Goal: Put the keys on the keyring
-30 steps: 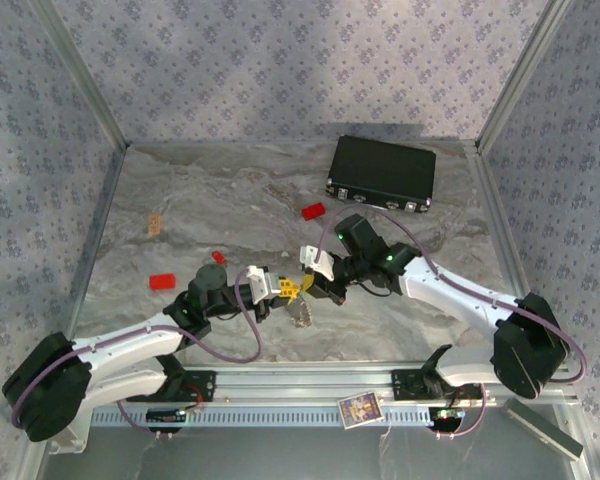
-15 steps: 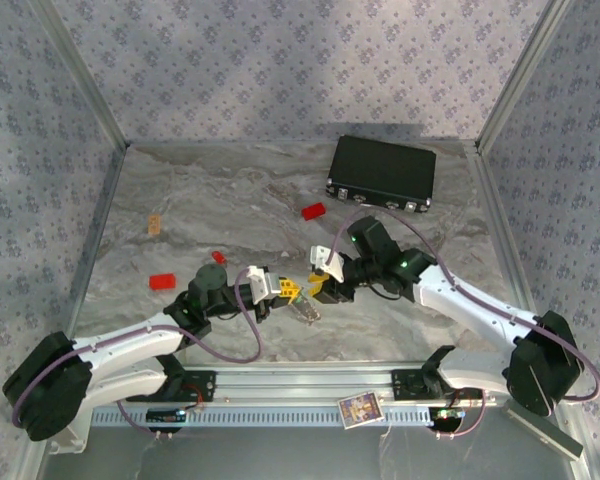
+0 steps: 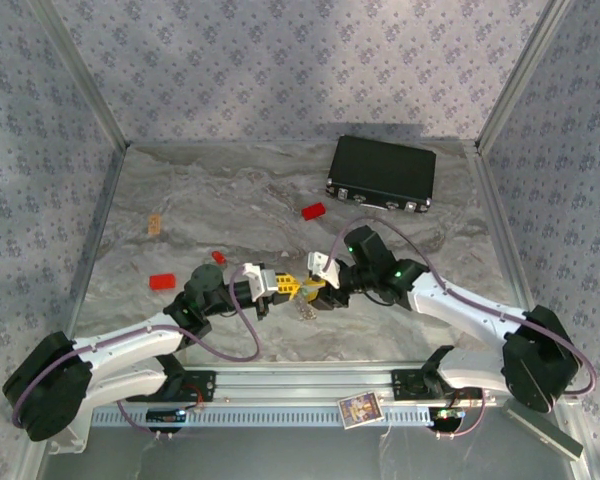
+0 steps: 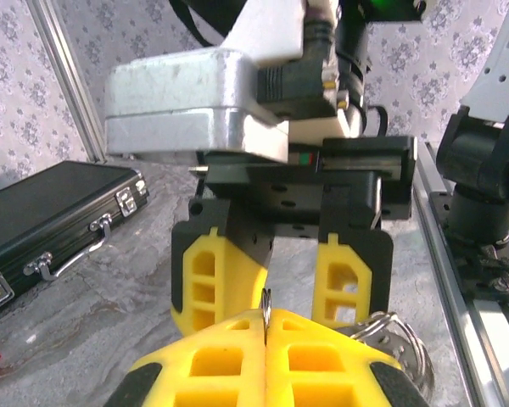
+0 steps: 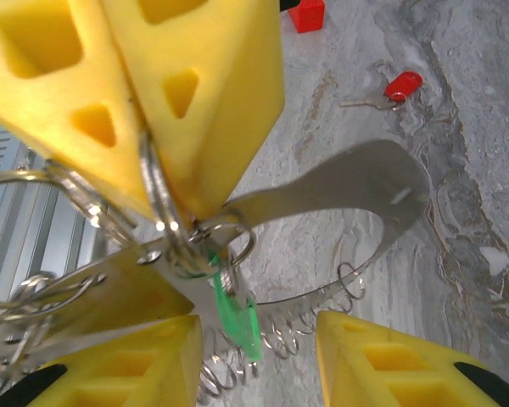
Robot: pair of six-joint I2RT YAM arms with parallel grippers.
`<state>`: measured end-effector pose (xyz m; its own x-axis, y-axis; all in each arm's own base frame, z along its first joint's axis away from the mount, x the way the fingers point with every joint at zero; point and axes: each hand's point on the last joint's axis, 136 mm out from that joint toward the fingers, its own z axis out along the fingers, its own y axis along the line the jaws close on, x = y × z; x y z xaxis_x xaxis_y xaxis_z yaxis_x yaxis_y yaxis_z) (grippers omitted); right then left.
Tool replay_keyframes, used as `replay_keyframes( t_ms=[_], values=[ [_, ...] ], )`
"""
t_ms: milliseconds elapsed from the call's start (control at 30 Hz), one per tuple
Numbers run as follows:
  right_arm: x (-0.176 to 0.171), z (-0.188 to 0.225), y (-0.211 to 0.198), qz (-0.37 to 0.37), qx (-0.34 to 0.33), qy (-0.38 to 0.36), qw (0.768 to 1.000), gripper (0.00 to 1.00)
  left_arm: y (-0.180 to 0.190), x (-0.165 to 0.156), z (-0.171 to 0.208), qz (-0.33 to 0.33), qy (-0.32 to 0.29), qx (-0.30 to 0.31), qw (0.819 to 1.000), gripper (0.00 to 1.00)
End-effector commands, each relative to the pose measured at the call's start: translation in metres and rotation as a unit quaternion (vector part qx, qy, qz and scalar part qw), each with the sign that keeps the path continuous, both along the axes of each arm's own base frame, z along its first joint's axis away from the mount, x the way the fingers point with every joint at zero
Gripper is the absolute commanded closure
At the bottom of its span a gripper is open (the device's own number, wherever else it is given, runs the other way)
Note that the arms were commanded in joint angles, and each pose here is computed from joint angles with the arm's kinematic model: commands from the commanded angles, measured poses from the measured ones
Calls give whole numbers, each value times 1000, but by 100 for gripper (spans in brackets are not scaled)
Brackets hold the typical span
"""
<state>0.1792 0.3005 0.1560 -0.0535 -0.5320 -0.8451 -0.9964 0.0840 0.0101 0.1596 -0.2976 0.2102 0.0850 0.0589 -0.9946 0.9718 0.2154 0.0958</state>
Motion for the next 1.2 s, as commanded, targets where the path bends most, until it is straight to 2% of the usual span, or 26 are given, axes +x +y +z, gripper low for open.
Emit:
replay_keyframes(
  t_ms=[0,600,833,1067,1167],
  values=[
    [0,3,11,7,32,4,999,59,1,-2,23,-9,-21,-42,999,100],
    [-2,19,17,20,106,-8,994,63,4,-1,27,0,-19,-58,998,100],
    [-5,26,16,24,121,-21,992,78,6,0,26,4,-17,-60,998,100],
    [-6,28,14,26,122,-20,992,99,7,2,26,8,-15,-62,998,100],
    [-2,24,11,14,110,-24,994,100,8,2,28,8,-16,-64,998,100]
  ],
)
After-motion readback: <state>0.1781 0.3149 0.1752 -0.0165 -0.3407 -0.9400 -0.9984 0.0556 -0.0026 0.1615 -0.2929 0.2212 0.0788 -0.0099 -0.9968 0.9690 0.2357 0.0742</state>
